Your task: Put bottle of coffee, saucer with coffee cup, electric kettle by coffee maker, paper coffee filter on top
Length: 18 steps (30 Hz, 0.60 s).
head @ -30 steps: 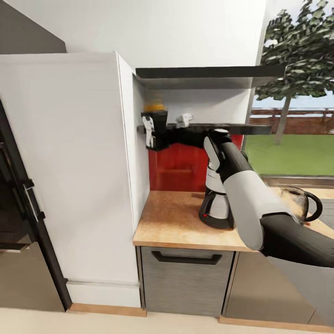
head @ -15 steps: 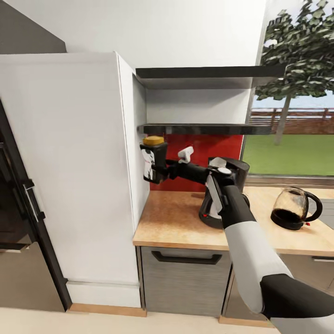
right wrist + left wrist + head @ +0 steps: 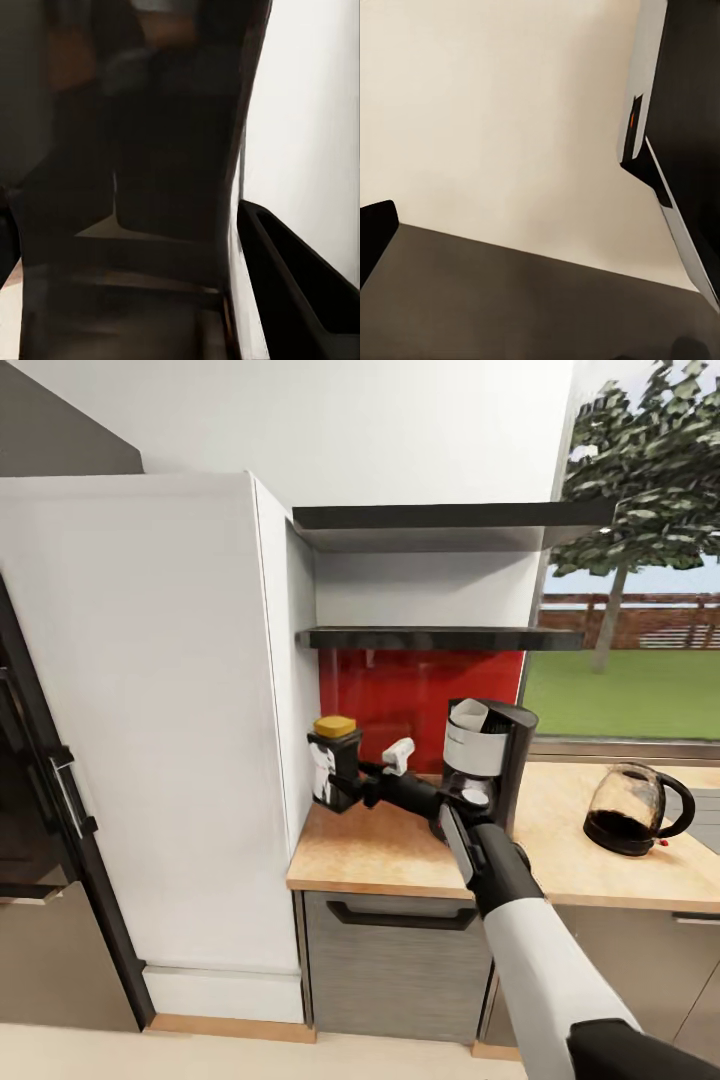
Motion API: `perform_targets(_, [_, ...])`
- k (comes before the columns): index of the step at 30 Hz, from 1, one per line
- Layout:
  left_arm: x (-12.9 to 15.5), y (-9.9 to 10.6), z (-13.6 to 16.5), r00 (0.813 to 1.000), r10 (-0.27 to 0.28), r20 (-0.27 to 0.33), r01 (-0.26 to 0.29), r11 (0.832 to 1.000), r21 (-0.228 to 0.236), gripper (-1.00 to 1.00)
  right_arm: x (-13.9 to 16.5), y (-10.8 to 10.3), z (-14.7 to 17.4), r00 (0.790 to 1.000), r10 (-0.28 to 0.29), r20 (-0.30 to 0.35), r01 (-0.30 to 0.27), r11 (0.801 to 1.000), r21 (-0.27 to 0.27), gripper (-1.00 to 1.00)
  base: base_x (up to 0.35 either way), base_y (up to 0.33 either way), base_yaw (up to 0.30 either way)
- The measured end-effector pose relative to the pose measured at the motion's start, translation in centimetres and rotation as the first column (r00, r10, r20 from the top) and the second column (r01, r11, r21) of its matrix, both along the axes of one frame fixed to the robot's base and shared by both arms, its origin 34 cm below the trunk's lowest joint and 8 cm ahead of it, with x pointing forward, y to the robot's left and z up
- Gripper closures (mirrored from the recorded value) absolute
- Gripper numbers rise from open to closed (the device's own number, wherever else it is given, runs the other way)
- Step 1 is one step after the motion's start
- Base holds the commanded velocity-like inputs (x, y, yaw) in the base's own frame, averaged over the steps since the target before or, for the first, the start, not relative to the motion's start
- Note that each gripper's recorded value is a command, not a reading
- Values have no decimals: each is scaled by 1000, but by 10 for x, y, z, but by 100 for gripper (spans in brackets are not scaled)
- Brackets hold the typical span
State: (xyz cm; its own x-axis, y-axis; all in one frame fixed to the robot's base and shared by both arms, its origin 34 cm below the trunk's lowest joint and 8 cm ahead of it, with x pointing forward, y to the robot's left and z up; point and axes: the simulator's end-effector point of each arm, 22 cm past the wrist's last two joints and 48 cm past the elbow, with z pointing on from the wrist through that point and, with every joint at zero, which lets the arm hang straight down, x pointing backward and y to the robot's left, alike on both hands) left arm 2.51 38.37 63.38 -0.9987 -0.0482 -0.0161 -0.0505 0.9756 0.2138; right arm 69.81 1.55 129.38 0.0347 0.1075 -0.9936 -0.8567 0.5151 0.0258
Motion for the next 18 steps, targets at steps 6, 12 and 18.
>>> perform_targets(6, [1,0,0,1000,0,2,0,1000,-1,-100,26,-13,-23,992,-127,25,127,992,16,100,0,0,0])
perform_targets(12, [4,-3,-1,1000,0,9,1,1000,-4,-100,31,-19,-23,984,-167,54,165,986,33,100,0,0,0])
perform_targets(18, [4,-6,-1,1000,0,8,0,1000,-8,-100,52,-43,-27,946,-319,52,317,947,53,100,0,0,0])
